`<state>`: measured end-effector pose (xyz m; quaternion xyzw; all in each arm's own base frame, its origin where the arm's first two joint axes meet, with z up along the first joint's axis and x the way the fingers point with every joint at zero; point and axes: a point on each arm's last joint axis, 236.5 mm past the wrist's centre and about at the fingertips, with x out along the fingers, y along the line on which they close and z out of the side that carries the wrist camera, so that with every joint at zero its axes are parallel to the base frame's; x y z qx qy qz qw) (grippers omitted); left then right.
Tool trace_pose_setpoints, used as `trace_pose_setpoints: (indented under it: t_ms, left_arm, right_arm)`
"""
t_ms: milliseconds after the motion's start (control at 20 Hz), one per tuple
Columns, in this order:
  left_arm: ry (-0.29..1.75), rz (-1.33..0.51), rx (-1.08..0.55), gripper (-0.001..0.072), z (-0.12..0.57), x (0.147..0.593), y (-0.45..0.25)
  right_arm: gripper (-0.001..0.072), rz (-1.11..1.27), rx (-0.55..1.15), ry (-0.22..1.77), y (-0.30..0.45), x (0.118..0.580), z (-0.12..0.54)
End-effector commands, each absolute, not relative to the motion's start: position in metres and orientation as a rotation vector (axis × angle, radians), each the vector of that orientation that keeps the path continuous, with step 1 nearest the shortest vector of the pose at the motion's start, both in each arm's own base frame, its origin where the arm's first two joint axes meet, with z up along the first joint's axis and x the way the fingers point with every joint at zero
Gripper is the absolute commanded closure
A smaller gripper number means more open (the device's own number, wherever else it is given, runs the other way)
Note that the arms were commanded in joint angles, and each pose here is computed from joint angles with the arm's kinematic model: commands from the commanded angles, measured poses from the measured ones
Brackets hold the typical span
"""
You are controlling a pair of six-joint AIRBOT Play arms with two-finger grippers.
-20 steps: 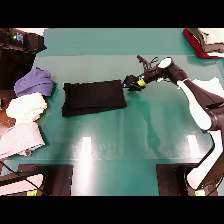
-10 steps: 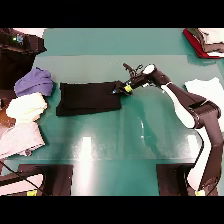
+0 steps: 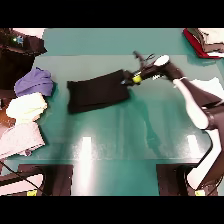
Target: Fold the shirts.
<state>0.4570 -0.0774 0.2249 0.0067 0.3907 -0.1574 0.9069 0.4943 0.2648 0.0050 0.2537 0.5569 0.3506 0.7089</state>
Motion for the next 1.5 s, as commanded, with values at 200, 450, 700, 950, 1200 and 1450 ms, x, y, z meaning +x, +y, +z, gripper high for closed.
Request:
trace_pose_setpoints:
  t_ms: [200,450,700,950,1200,1450]
  left_arm:
    - [0.810,-0.347,-0.005,0.0674,0.225,0.455,-0.083]
    - [0.805,-0.388,-0.041,0.0674,0.229,0.453,-0.095]
    - [0.802,-0.410,-0.066,0.0674,0.231,0.452,-0.101]
    - [0.778,-0.405,-0.068,0.0674,0.235,0.456,-0.101]
    - [0.776,-0.405,-0.063,0.0674,0.235,0.456,-0.100]
    - [0.777,-0.405,-0.062,0.0674,0.235,0.456,-0.100]
  right_arm:
    - [0.0702,0.396,0.548,0.921,0.023,0.534,0.113]
    - [0.0702,0.114,0.631,0.741,-0.135,0.513,0.151]
    - [0.0702,-0.028,0.690,0.688,-0.215,0.482,0.154]
    - [0.0702,-0.024,0.679,0.676,-0.214,0.472,0.168]
    - [0.0703,-0.025,0.605,0.625,-0.201,0.446,0.218]
    - [0.0702,-0.146,0.570,0.752,-0.208,0.390,0.219]
